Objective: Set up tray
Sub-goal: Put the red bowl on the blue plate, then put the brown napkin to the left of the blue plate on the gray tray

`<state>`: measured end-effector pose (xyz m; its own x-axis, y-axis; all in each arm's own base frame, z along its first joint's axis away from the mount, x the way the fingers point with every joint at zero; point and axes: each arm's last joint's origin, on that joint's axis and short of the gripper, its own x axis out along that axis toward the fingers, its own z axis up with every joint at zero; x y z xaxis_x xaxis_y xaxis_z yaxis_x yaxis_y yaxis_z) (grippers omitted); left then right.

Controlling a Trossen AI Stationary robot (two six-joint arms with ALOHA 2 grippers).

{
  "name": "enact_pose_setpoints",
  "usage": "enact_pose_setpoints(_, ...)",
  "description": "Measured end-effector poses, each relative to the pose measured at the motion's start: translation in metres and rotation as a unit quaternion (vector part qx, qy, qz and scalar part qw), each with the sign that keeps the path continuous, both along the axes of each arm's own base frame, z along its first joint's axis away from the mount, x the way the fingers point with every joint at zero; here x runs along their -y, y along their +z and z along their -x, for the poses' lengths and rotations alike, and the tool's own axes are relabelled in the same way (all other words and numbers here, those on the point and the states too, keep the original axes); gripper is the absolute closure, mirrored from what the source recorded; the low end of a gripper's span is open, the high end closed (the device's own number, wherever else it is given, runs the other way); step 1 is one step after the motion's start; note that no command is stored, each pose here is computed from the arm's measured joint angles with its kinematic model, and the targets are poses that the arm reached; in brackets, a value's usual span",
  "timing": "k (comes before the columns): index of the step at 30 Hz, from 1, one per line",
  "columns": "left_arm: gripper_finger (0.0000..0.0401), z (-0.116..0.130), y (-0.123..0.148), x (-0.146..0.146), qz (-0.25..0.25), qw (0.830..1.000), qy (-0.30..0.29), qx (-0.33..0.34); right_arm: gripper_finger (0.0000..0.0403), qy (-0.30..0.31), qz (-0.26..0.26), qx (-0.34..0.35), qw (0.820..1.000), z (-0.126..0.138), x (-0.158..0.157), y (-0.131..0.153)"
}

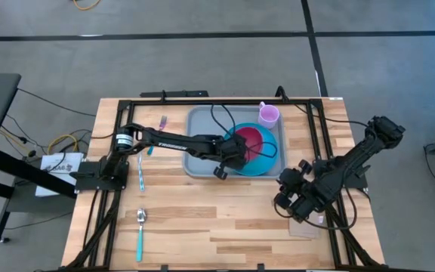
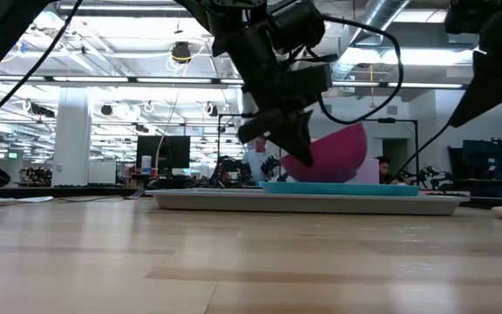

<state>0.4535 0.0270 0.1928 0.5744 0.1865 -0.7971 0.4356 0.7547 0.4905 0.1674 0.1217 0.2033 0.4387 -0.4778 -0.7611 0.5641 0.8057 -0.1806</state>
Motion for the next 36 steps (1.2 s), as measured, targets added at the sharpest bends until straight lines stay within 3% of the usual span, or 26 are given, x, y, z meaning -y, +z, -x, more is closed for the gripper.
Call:
enact_pose_setpoints(6, 0.0332, -0.001, 0.001, 0.001, -0.007, 1.000, -0.015, 0.002, 0.0274, 0.000, -0.007, 0.008, 1.000, -0.001, -0.001, 0.000)
enact_pose_setpoints(11, 0.0296, -0.002, 0.003, -0.001, -0.045, 0.999, 0.027, 0.013, 0.0274, 0.002, -0.006, 0.007, 1.000, -0.002, -0.001, 0.000)
enact_pose_setpoints(16, 0.0281, -0.002, 0.011, 0.004, -0.069, 0.995, 0.058, 0.034, 0.0274, 0.009, -0.001, 0.003, 1.000, -0.002, -0.001, 0.000)
enact_pose_setpoints(21, 0.0280, 0.000, 0.022, 0.017, -0.055, 0.997, 0.053, 0.022, 0.0274, 0.003, -0.010, 0.011, 1.000, -0.002, -0.002, 0.000)
enact_pose_setpoints(28, 0.0280, 0.005, 0.039, 0.039, -0.023, 0.997, 0.076, -0.013, 0.0274, -0.123, -0.149, 0.006, 0.981, 0.005, -0.009, -0.004)
enact_pose_setpoints(36, 0.0280, 0.017, 0.070, 0.064, 0.005, 0.988, 0.153, -0.035, 0.0274, -0.227, -0.164, -0.057, 0.958, 0.028, -0.033, -0.025)
